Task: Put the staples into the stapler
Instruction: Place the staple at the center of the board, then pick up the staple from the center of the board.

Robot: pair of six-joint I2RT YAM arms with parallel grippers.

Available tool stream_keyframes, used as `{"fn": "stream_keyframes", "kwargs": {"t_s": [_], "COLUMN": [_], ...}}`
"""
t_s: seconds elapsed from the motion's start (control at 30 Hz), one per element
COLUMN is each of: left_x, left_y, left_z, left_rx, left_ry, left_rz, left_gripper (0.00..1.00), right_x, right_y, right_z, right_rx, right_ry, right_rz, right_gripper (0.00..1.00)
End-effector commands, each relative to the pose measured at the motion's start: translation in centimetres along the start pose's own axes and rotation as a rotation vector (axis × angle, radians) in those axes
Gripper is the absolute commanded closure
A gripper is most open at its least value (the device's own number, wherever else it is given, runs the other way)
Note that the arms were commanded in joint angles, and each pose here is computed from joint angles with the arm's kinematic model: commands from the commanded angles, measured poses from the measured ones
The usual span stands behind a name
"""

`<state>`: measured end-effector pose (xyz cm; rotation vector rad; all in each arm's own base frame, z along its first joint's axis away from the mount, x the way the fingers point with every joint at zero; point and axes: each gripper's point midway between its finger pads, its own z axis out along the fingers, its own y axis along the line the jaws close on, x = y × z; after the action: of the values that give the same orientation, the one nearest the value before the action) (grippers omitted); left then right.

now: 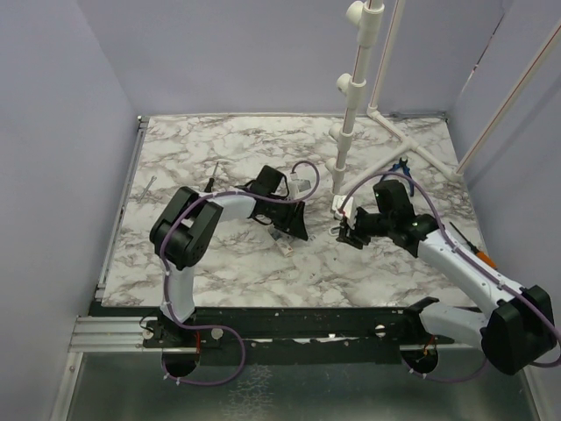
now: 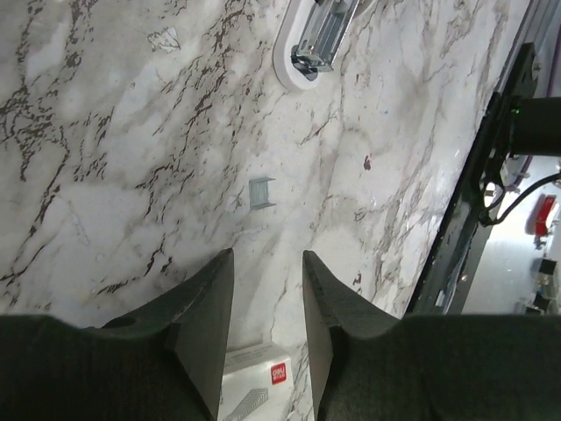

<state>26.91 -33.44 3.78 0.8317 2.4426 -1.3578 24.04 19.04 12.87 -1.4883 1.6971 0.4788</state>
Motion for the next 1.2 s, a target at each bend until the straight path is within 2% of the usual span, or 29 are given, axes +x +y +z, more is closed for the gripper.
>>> {"fn": "stream_keyframes", "kwargs": {"t_s": [0.0, 0.13, 0.27, 0.4, 0.57, 0.87, 1.17], "left_x": [-1.3, -2.8, -4.8, -6.8, -8.2, -7.6, -7.4], "left_y": [-0.2, -0.4, -0.6, -0.5, -0.6, -1.3, -1.3], "left_z": [-2.4, -5.3, -9.3, -13.8, -18.2, -19.6, -19.5], "left_rx": [-0.102, -0.196, -0.288, -0.387, -0.468, -0.508, -0.503], "left_ry": [-0.02, -0.079, -0.181, -0.291, -0.397, -0.425, -0.421], "left_rz": [0.154, 0.255, 0.309, 0.329, 0.337, 0.381, 0.385], "left_gripper": [0.6, 0.53, 0.41, 0.31, 0.26, 0.24, 0.22], "right_x": [-0.9, -1.0, -1.1, -0.4, 0.7, 3.3, 3.9], "right_y": [-0.2, -0.6, -1.7, -2.1, -0.7, -0.3, -0.2], "right_z": [0.8, 2.4, 4.4, 7.2, 9.9, 11.4, 12.0], "right_rx": [-0.029, -0.05, -0.031, 0.01, 0.016, 0.042, 0.046], "right_ry": [-0.034, -0.031, -0.01, 0.075, 0.177, 0.294, 0.304], "right_rz": [0.07, 0.208, 0.361, 0.412, 0.445, 0.459, 0.479], "right_gripper": [0.49, 0.44, 0.43, 0.45, 0.45, 0.48, 0.5]}}
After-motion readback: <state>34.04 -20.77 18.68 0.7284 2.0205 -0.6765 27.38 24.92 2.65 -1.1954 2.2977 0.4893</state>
